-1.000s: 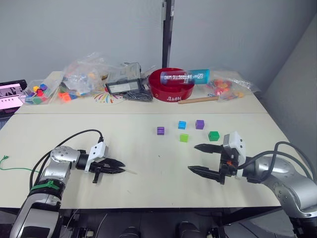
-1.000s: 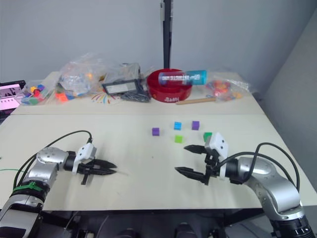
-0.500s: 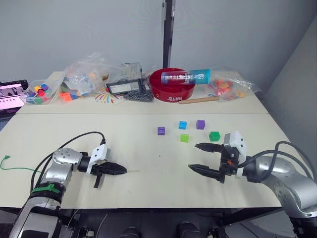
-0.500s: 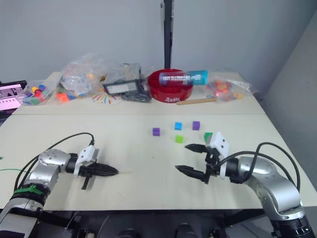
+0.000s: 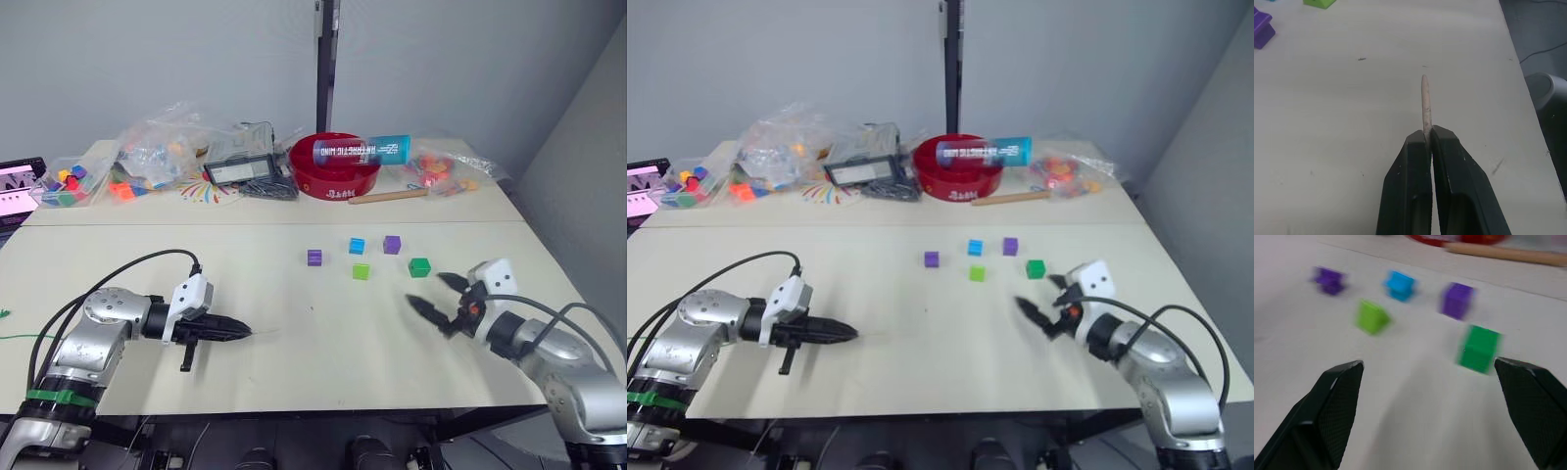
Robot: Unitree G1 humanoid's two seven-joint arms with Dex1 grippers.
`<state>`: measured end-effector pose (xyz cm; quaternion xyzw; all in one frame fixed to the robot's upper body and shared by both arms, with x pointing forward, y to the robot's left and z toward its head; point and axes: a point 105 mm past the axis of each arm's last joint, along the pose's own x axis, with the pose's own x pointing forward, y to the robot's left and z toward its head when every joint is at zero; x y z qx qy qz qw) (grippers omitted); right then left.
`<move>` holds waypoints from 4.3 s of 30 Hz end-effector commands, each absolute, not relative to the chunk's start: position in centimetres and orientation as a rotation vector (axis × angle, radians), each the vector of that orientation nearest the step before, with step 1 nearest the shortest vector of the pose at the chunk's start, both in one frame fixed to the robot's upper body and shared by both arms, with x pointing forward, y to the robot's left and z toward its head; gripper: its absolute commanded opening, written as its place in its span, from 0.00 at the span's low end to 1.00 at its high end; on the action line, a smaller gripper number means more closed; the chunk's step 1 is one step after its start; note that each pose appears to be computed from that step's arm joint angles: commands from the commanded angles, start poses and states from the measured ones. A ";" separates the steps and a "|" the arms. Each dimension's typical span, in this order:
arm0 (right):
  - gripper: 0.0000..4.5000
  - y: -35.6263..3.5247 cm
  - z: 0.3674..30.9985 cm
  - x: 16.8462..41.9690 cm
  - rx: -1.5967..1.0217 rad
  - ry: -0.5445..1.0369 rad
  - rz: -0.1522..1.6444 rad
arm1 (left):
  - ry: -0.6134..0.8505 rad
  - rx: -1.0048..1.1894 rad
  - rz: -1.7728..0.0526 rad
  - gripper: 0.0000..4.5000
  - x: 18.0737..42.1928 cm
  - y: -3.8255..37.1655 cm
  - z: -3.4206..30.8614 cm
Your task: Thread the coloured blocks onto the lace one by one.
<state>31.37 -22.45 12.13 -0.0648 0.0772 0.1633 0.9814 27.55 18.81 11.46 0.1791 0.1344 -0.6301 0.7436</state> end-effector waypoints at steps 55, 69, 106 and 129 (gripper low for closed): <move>0.26 -8.2 12.0 24.4 0.094 0.156 0.394 | 0.244 0.403 -1.356 0.00 29.0 18.6 13.5; 0.26 -6.5 7.9 25.3 0.045 0.296 0.565 | 0.260 0.422 -1.378 0.00 29.1 18.9 13.6; 1.00 -7.2 11.4 25.0 -0.059 0.164 0.938 | 0.253 0.425 -1.367 0.00 28.6 19.2 13.3; 1.00 -8.1 15.2 29.6 -0.653 0.126 1.678 | 0.259 0.439 -1.340 0.00 27.4 19.5 13.8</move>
